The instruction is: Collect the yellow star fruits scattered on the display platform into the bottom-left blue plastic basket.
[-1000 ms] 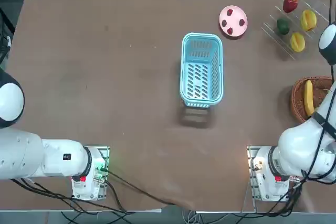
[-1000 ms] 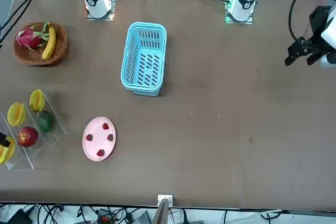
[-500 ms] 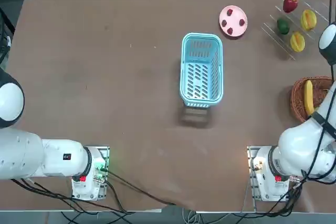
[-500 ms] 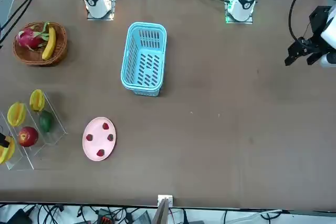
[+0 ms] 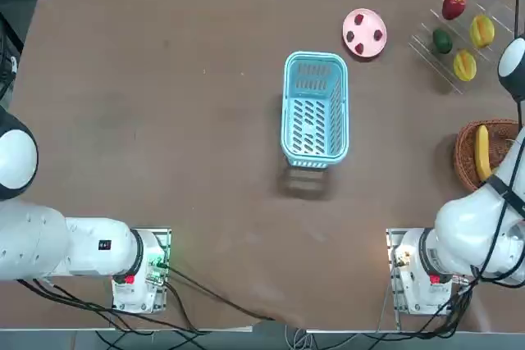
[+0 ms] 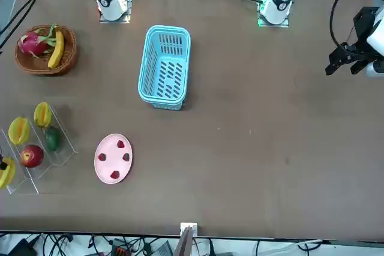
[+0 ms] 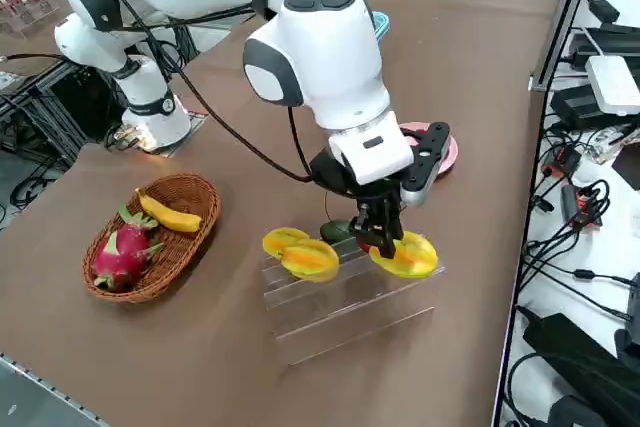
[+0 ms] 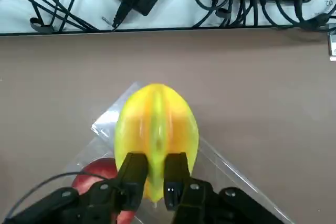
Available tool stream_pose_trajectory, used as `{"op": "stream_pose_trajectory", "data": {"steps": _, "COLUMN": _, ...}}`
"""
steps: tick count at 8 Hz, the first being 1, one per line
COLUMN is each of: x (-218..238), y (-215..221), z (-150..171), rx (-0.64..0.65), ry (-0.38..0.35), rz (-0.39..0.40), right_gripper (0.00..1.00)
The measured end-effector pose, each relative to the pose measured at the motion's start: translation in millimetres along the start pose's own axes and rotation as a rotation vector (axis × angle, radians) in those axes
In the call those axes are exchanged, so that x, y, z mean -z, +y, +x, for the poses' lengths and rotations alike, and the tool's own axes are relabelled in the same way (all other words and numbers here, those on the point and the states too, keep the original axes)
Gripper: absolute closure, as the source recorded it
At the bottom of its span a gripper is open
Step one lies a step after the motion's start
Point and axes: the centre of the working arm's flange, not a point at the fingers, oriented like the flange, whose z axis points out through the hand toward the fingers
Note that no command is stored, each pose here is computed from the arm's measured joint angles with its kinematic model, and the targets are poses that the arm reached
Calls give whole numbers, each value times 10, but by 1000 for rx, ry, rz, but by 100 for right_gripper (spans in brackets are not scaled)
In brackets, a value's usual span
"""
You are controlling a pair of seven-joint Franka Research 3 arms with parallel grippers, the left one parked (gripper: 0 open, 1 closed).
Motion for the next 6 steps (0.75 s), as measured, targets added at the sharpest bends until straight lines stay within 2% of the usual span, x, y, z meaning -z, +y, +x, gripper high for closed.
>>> {"op": "stream_pose_trajectory", "data": {"steps": 1, "x": 2, "y": 1, "z": 1, "rx": 0, "ry": 1, "rz": 0, "right_gripper": 78}}
{"op": "stream_pose_trajectory", "data": {"steps": 2, "x": 19, "y": -1, "z": 10, "rx": 0, "ry": 5, "rz": -1, "right_gripper": 83}}
{"op": "stream_pose_trajectory", "data": {"steps": 6, "x": 47, "y": -4, "z": -7, "rx": 1, "ry": -19, "rz": 6, "right_gripper": 84}}
